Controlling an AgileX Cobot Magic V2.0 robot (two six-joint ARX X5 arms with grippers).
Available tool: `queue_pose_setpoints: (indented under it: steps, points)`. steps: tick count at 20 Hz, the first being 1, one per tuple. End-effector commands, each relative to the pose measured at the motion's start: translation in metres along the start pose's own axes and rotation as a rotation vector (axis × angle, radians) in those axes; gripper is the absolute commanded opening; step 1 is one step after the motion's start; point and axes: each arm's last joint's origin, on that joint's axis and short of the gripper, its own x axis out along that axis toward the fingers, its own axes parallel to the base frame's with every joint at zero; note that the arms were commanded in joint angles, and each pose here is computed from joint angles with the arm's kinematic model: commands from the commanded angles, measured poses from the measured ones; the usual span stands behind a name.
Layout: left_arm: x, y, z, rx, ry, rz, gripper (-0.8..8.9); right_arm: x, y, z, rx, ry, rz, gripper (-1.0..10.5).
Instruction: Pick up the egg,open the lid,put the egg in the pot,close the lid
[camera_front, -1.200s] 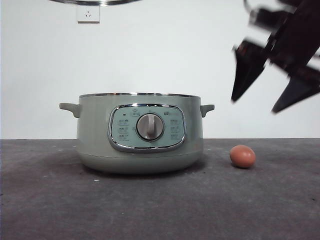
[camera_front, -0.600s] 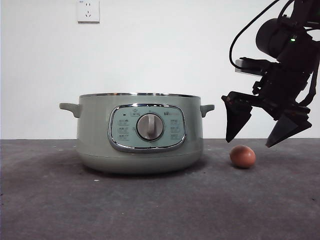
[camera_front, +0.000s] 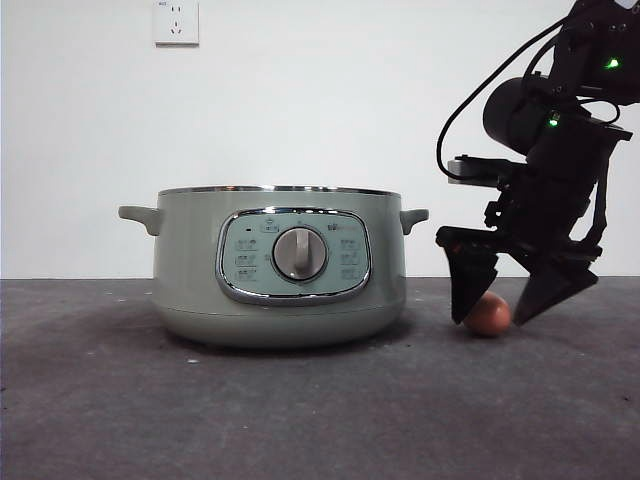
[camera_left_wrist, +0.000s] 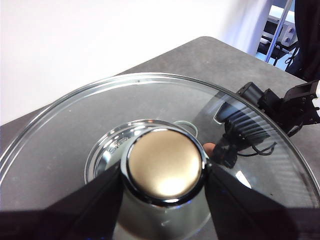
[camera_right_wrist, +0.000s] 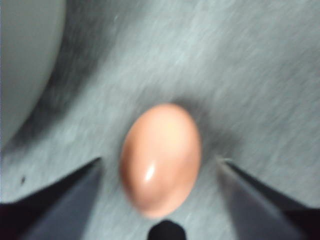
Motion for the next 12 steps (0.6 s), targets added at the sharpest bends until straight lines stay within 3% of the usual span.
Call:
queue_pose_setpoints:
  steps: [1,4,8,12]
  points:
    - [-0.007,-0.002,0.006,0.012,-0.065,-0.003,-0.08,0.001,0.000,0.002,0.020,-0.015,-0.002,1.5]
    - [-0.007,-0.002,0.006,0.011,-0.064,-0.003,-0.08,0.001,0.000,0.002,0.021,-0.014,0.001,-0.2]
    - [-0.007,-0.002,0.006,0.012,-0.064,-0.003,-0.08,-0.010,0.001,0.003,0.050,-0.017,0.001,-0.2]
    - [-0.007,-0.002,0.006,0.012,-0.061,-0.003,-0.08,-0.064,0.005,0.017,0.065,-0.159,0.000,-0.2]
